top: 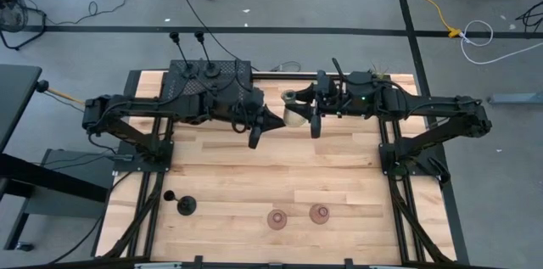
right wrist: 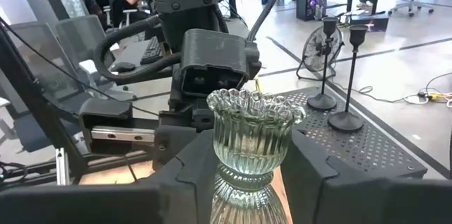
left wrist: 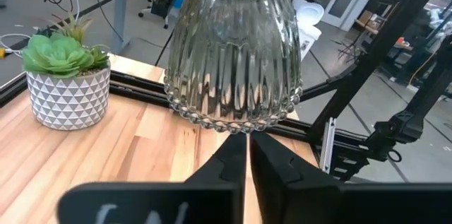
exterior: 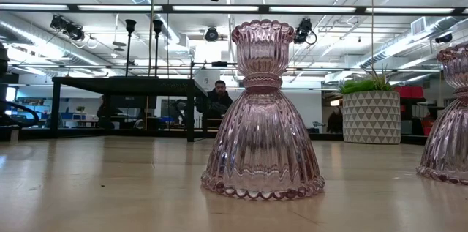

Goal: Pick & Place candle stick holders
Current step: Put the green glass candle holder on the shelf

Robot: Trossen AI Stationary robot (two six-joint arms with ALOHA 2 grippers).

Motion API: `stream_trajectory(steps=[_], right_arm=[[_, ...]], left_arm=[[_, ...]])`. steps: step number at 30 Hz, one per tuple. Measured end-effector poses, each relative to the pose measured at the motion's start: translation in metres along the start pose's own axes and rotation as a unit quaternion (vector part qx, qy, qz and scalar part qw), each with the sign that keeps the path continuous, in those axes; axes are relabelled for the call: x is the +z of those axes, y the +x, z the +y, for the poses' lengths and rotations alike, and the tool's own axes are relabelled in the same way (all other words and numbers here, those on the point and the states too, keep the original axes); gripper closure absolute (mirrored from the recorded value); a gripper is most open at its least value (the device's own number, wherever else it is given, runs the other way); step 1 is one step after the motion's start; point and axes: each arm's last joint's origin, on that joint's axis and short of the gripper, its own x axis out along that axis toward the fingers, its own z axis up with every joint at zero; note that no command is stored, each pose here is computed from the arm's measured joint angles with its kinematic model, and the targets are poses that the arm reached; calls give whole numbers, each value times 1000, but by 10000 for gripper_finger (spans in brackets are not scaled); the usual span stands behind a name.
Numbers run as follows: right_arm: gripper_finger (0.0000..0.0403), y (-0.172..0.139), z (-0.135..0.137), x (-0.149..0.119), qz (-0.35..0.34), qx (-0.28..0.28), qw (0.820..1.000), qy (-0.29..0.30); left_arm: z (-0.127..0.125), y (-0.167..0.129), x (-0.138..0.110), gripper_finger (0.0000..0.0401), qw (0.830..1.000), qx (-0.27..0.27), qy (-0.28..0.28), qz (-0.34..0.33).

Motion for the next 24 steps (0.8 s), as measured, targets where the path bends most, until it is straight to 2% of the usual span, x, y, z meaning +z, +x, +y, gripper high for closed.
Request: stream_trajectory(steps=[4, 15, 19, 24], right_arm=[[281, 0, 0, -1, 7, -3, 1000, -1], [283, 1, 0, -2, 9, -3, 1000, -4], [284, 1, 0, -1, 6, -5, 1000, -5], [284, 1, -1, -2, 8, -7, 1000, -8]], left_arm=[[2, 0, 0, 339, 1000, 3, 2, 0], [6, -5, 6, 199, 1000, 5, -2, -7], [8, -10, 10, 174, 1000, 9, -6, -14], [12, -12, 11, 165, 1000, 19, -4, -17]])
